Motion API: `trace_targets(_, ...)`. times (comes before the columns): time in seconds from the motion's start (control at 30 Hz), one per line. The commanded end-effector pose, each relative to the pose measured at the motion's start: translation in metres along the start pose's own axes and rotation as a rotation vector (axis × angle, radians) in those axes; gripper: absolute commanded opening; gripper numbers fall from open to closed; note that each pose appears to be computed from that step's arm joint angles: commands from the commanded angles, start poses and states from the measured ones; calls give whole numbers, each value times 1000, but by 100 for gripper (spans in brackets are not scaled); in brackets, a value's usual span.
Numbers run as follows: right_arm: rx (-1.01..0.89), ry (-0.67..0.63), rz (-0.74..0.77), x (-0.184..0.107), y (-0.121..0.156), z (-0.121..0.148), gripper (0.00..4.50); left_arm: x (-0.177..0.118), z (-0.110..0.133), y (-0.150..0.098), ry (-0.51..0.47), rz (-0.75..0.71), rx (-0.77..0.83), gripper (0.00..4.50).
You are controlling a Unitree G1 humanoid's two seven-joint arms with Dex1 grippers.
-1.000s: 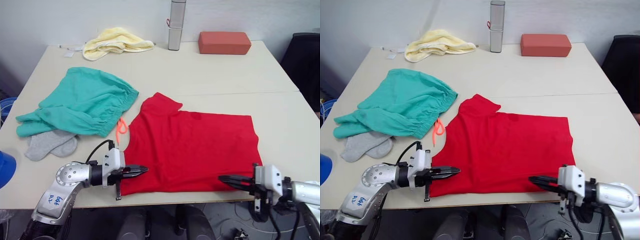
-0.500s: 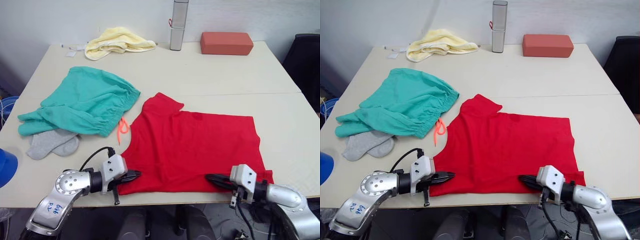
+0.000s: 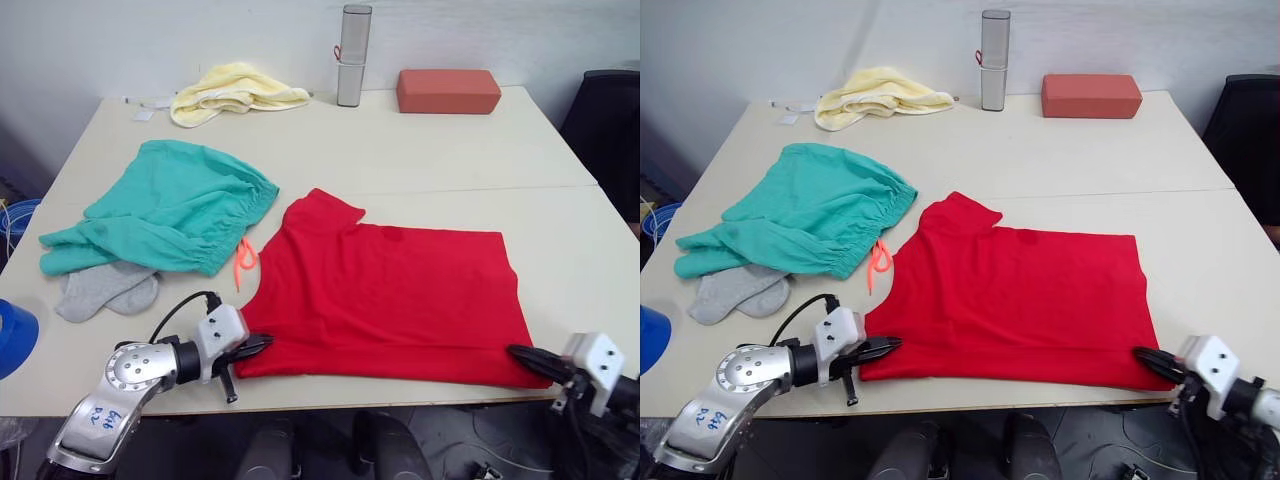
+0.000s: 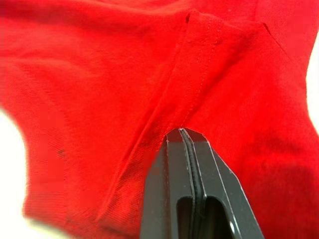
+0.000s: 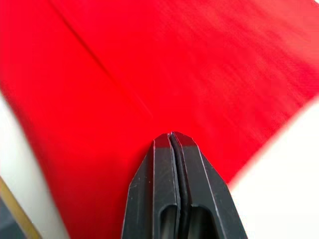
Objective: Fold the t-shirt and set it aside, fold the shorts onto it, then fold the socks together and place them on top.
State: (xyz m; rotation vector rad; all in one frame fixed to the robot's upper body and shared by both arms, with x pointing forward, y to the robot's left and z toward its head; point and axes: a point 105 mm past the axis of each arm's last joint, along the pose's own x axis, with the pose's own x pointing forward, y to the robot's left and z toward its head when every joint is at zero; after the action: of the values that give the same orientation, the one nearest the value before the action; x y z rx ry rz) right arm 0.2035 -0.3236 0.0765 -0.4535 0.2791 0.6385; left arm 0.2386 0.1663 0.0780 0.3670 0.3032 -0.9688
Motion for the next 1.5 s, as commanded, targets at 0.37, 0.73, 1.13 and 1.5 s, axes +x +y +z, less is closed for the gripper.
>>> trace_targets(0.37, -173, -163, 304, -17, 34, 63, 181, -55, 35, -4, -175, -189, 289, 143)
trace_targets(0.73, -363, -66, 363, -8, 47, 32, 386, -33, 20, -45, -140, -319, 451, 328)
trace_targets(1.13, -448, 30, 301, -11, 35, 7, 386, -13, 1, -37, -31, -218, 487, 328)
trace_targets(1.5, -454, 14, 309, 4, 39, 4, 79, -16, -15, -28, 71, -191, 435, 116)
